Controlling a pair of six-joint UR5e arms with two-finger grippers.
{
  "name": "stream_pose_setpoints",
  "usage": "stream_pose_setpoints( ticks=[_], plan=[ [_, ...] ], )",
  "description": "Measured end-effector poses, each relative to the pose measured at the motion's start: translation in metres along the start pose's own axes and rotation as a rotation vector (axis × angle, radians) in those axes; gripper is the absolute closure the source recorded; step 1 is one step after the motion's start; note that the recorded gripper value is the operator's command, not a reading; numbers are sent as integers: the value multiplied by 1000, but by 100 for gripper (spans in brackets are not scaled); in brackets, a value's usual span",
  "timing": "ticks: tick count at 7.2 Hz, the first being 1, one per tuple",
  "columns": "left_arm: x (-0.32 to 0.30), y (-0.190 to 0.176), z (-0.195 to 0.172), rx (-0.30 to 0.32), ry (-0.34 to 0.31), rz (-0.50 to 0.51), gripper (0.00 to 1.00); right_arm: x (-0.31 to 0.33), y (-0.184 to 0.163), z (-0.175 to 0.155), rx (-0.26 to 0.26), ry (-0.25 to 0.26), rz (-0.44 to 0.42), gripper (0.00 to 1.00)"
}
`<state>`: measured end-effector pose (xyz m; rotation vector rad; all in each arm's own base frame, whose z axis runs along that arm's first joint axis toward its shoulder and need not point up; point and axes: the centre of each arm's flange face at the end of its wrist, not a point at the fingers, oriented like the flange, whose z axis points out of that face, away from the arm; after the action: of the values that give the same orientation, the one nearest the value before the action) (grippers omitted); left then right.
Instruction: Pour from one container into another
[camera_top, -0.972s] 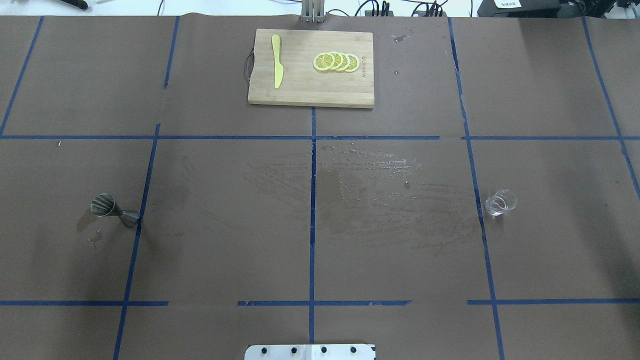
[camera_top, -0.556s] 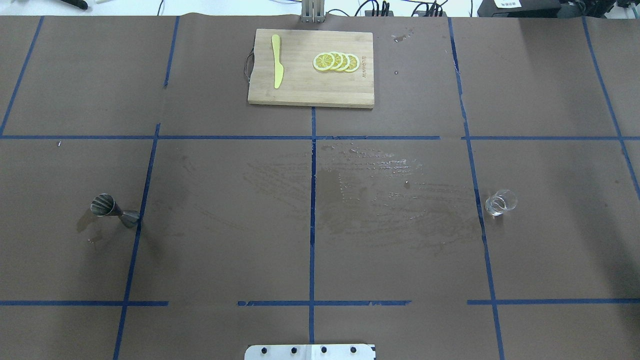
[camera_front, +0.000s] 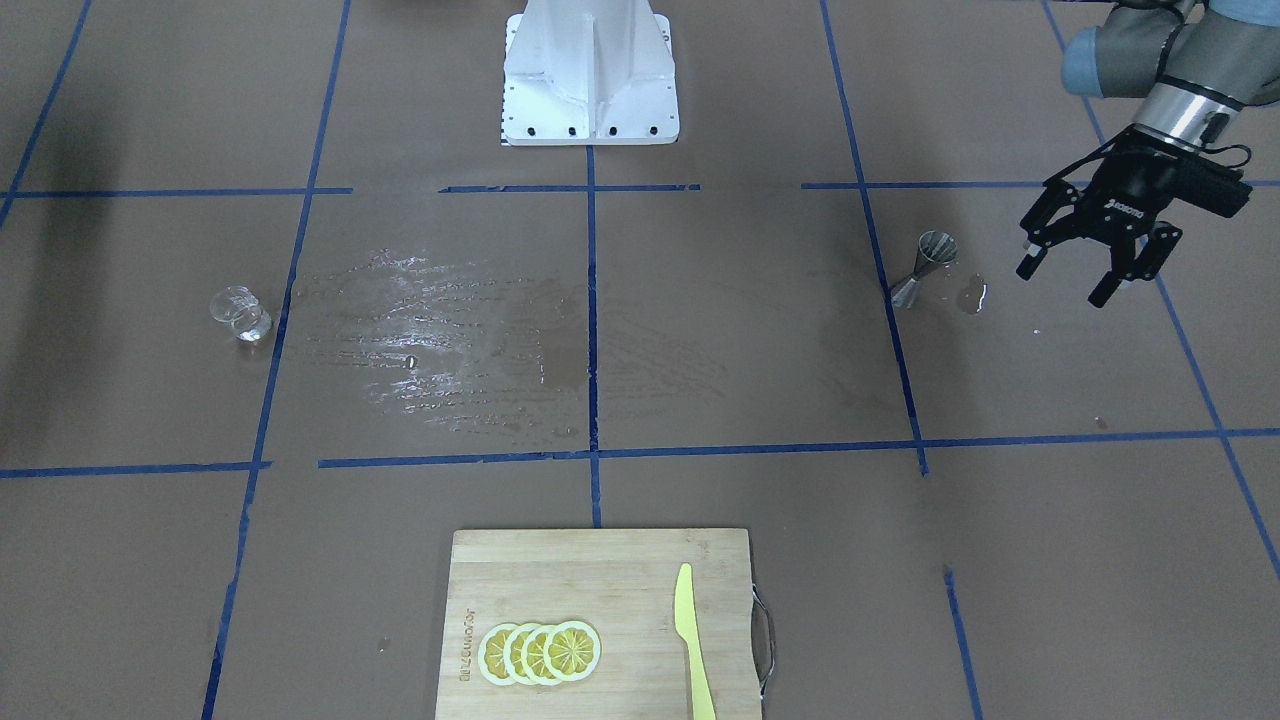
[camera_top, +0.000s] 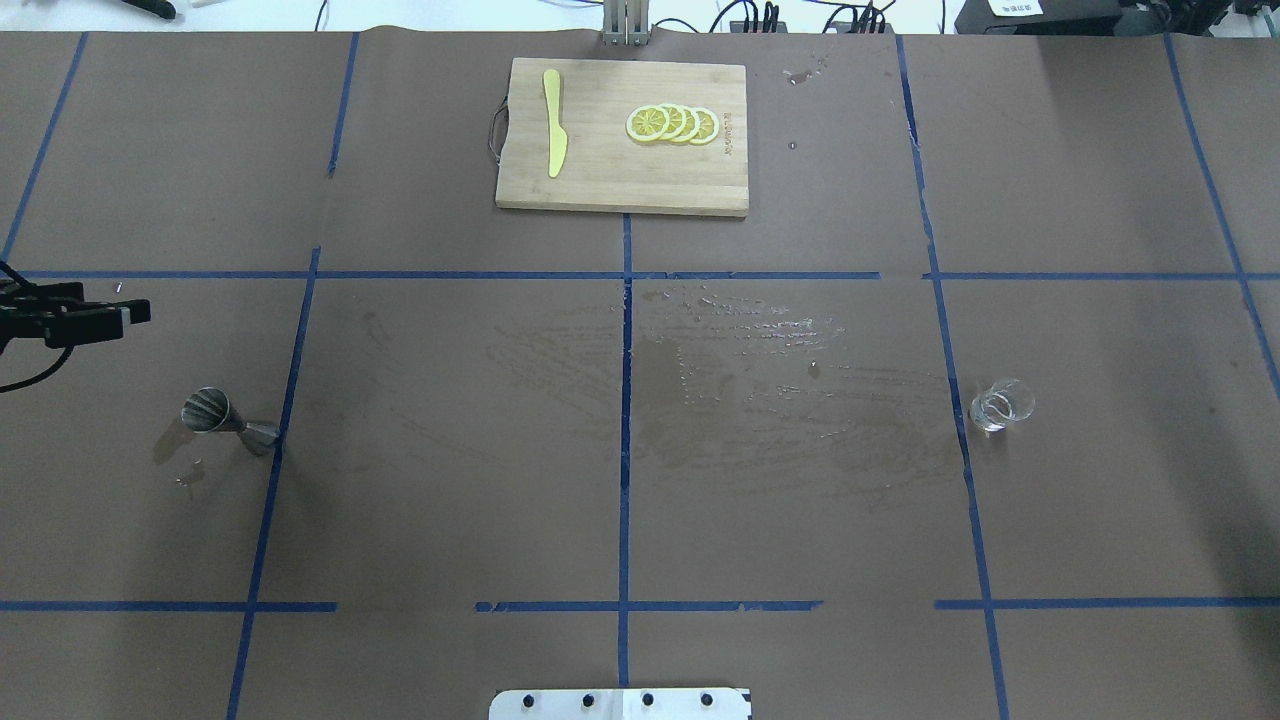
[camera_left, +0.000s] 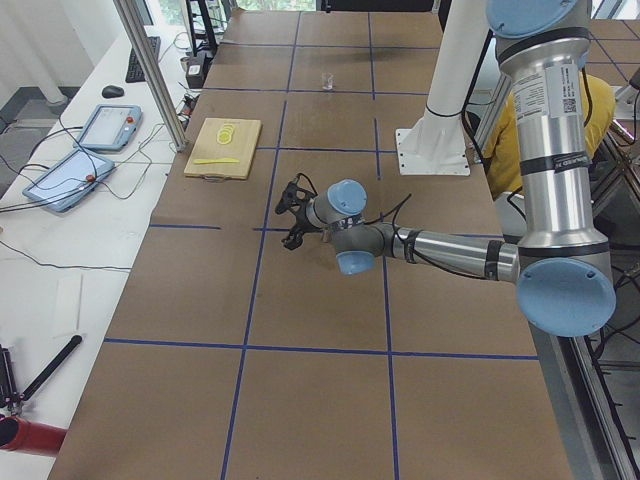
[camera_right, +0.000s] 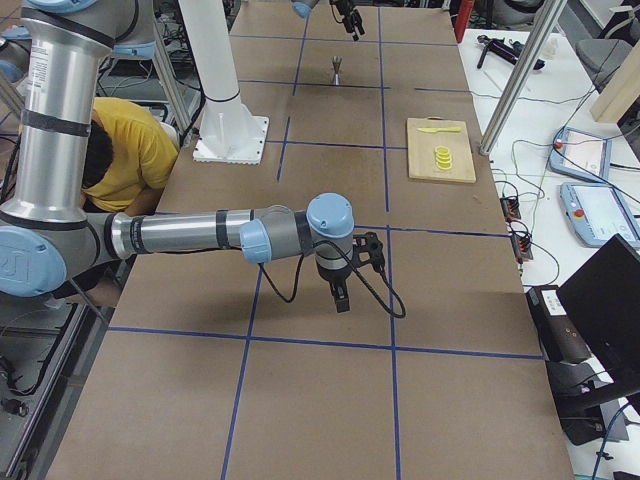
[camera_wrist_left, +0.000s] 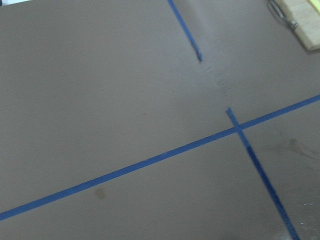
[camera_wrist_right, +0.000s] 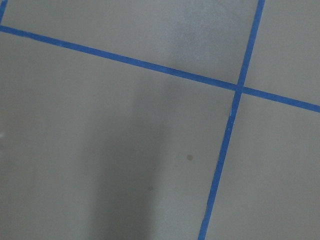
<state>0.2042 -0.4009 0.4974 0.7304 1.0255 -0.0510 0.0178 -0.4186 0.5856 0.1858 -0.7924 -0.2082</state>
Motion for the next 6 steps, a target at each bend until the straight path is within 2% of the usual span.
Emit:
stream_pose_setpoints(
  ticks=[2, 4, 6],
  plan=[
    [26, 11, -10, 131, -12, -19, 1, -2, -2, -2, 13, 1, -14, 0],
    [40, 37, -16, 286, -80, -2, 1, -6, -5, -5, 42, 0, -42, 0],
    [63, 80, -7, 368, -141, 20, 1, -7, -6, -6, 50, 0, -50, 0]
  ],
)
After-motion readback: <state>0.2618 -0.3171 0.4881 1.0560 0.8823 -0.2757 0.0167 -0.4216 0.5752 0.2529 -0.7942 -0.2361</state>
